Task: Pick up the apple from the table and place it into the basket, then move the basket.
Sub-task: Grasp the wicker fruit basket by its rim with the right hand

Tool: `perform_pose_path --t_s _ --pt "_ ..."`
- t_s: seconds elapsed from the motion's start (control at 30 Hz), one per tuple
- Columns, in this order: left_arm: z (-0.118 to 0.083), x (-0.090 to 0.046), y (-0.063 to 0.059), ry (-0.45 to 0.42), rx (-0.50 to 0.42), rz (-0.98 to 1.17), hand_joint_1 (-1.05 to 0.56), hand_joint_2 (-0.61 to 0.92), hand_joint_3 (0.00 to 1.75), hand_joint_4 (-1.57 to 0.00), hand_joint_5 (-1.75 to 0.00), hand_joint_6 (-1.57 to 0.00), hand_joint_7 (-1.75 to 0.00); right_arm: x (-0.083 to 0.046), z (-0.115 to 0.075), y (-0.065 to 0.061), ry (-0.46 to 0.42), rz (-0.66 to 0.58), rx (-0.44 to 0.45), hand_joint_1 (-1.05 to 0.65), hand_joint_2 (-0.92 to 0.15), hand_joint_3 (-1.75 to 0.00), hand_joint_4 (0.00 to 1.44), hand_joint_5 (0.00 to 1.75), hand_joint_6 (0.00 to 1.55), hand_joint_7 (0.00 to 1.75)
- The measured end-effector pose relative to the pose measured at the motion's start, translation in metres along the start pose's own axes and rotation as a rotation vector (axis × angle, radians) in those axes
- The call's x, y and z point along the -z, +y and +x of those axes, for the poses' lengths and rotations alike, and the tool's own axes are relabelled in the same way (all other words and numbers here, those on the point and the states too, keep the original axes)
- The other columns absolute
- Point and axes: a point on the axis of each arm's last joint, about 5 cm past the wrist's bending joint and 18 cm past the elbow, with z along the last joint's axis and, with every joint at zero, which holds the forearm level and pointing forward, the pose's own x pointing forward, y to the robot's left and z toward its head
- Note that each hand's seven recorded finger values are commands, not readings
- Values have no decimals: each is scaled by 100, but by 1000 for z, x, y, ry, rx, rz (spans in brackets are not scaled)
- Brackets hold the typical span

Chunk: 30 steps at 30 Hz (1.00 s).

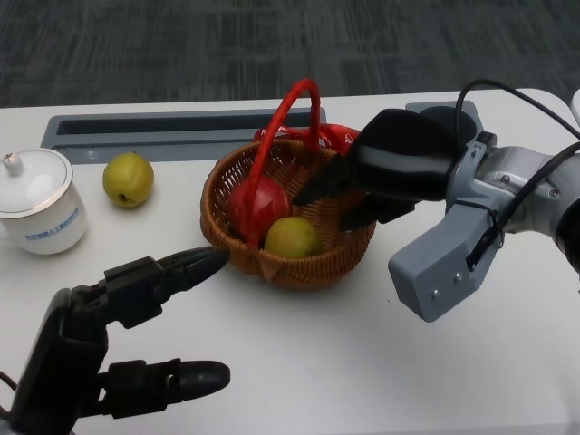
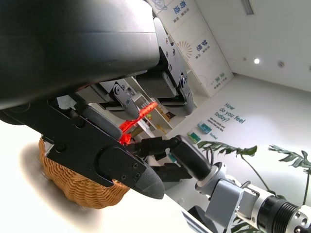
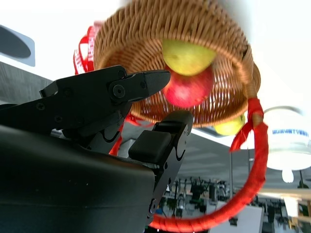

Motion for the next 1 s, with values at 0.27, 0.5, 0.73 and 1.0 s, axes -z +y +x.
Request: perform_pose_path --t_s 0.27,0.5,0.73,1.0 --pt "-1 -3 0 -7 -5 1 -55 73 0 -82 -3 -76 -2 -2 -4 12 -27 -8 -72 -62 -85 -5 93 0 76 0" --pt "-1 -3 -1 -3 -8 -6 -55 72 0 -83 -3 -77 -2 0 -9 11 -47 -45 -205 -104 -83 -2 53 0 37 0" --pt "3 -3 -2 -15 -3 -2 -58 73 0 -84 -3 -78 -1 2 -7 8 -57 -128 -239 -89 -79 0 74 6 59 5" --pt "4 -3 -6 -18 -30 -1 -58 74 1 -86 -3 -80 -2 -9 8 19 -89 -205 -136 -45 -83 -2 108 5 94 4"
